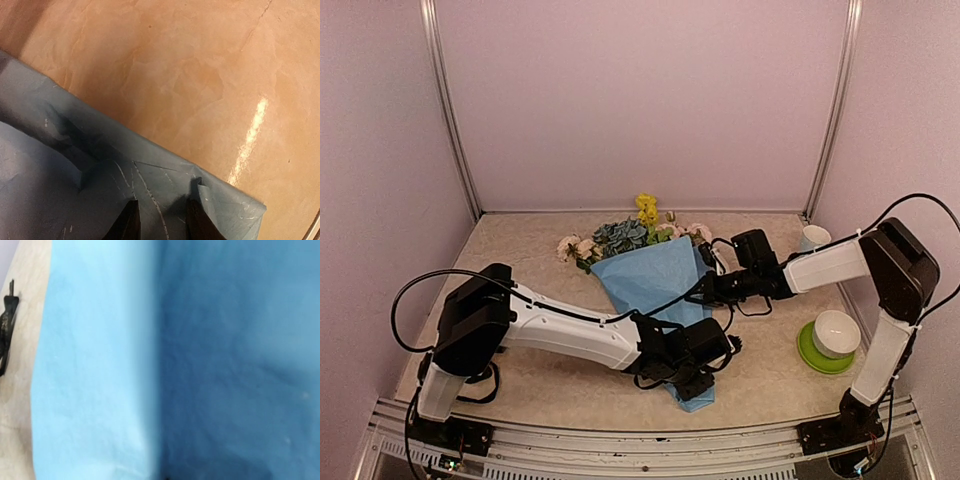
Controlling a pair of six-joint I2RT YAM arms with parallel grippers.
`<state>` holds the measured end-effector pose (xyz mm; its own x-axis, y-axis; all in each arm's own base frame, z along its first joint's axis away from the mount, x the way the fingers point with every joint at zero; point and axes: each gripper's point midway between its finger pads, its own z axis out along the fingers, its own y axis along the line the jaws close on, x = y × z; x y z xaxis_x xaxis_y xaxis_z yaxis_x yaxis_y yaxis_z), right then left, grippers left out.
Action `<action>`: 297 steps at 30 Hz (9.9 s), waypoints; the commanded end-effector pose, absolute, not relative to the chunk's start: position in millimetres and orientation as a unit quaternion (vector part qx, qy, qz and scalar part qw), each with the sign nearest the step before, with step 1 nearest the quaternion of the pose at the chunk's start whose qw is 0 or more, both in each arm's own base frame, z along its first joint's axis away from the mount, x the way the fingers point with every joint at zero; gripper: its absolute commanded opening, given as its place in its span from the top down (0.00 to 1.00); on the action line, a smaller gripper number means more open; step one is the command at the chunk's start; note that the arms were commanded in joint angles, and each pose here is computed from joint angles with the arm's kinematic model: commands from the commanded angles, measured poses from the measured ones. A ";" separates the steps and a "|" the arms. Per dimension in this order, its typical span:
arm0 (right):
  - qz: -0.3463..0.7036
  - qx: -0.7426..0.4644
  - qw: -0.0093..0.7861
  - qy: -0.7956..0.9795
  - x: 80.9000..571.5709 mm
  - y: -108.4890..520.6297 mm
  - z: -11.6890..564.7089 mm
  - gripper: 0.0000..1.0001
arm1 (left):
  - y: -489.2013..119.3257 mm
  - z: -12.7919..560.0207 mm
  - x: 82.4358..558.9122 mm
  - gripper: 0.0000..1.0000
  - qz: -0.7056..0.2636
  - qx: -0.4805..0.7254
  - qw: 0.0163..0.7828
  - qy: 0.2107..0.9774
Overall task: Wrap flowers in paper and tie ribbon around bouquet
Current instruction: Press the fold line on the 2/3-folded wrapping paper, then adjust the folded bouquet with the ribbon.
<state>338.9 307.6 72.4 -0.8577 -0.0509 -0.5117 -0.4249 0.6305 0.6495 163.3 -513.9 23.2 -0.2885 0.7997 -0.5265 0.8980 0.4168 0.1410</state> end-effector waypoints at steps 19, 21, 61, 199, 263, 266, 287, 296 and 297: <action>0.314 -0.024 0.230 0.921 344.6 246.4 17.5 1.00 | -528.4 114.6 132.6 0.38 -0.228 0.558 0.316 0.733; 0.315 -0.021 0.227 0.921 343.2 245.9 14.2 1.00 | -523.9 97.4 143.6 0.39 -0.196 0.550 0.307 0.751; 0.418 -0.075 0.123 0.897 265.4 234.2 26.4 0.19 | -494.4 -23.3 117.2 0.43 -0.113 0.656 0.190 0.722; 0.407 -0.080 0.153 0.897 239.3 291.5 25.0 1.00 | -74.8 84.7 378.4 1.00 -0.059 -0.123 0.348 0.928; 0.395 -0.100 0.182 0.895 266.4 305.3 57.6 1.00 | -342.4 415.9 258.8 1.00 -0.093 0.469 0.588 0.652; 0.396 -0.106 0.184 0.893 269.0 308.0 65.0 1.00 | -378.8 353.1 197.8 1.00 -0.219 0.552 0.527 0.608; 0.407 -0.133 0.243 0.870 310.5 336.8 136.8 1.00 | -524.8 168.5 47.3 1.00 -0.299 0.780 0.252 0.489; 0.416 -0.133 0.257 0.862 309.4 339.3 157.2 1.00 | -550.1 136.4 57.0 1.00 -0.240 0.813 0.303 0.436; 0.417 -0.134 0.259 0.861 309.4 339.2 159.2 1.00 | -549.9 135.0 49.0 1.00 -0.248 0.819 0.297 0.424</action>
<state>309.1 333.4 126.3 -0.8662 -0.0314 -0.4987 -0.3978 0.6472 0.6503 64.6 -546.0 132.2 0.4329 0.6261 -0.6485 0.8975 -0.3667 0.2450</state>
